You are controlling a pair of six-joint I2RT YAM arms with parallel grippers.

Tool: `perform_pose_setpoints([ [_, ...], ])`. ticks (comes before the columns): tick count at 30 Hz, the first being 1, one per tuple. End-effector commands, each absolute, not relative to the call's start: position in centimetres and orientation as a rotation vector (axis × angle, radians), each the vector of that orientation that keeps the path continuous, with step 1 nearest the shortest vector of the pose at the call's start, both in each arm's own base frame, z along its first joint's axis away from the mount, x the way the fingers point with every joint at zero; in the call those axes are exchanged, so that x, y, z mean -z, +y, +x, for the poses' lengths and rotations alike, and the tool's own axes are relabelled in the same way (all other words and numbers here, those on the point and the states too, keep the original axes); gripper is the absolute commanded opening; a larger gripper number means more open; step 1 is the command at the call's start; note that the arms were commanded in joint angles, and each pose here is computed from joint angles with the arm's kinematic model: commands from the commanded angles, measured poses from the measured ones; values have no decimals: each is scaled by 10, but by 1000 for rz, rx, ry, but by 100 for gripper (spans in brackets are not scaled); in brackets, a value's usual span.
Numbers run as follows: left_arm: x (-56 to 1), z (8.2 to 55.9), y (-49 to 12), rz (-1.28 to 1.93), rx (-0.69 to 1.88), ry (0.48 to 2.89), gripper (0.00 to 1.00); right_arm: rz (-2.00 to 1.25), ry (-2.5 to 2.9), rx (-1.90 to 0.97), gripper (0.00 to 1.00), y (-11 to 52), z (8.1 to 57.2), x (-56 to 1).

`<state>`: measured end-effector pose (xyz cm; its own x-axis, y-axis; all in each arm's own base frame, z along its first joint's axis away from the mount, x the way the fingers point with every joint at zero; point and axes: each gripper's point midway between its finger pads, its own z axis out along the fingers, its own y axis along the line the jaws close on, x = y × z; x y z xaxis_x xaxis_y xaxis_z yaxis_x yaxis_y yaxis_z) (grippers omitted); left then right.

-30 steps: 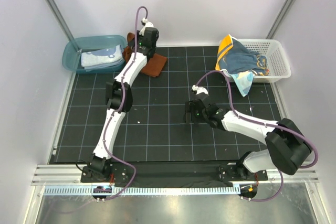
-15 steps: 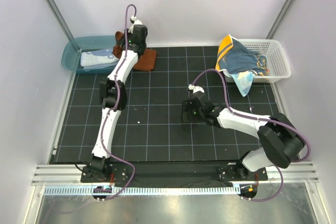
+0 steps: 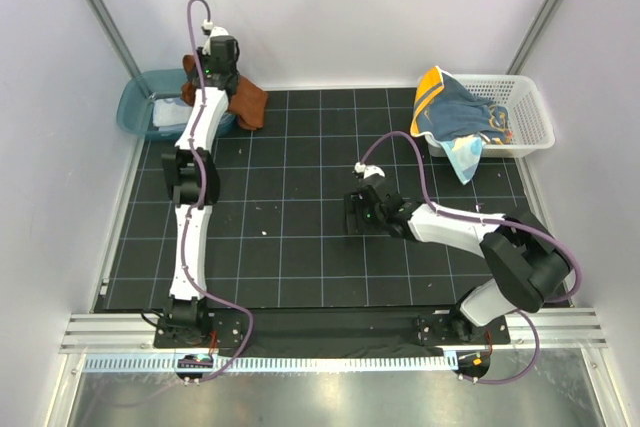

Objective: Fold and stack the towels
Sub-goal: Neatly place the folded towel into the bin

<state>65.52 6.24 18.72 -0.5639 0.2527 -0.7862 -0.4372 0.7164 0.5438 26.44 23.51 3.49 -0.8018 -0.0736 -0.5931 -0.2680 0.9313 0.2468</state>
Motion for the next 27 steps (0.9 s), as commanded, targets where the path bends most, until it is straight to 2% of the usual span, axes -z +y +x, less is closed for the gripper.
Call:
perform_pose_setpoints([
  [1,-218,652,84,-221,-856,1922,0,-273,2414,-480,63,250,279,-49],
  [9,-188,651,119,-259,-849,1971,0,-309,2453,-500,63,253,272,-32],
  [10,-185,649,137,-285,-854,1975,0,-311,2456,-502,63,254,272,-30],
  [27,-162,647,193,-354,-860,1977,0,-343,2496,-538,63,262,269,-15],
])
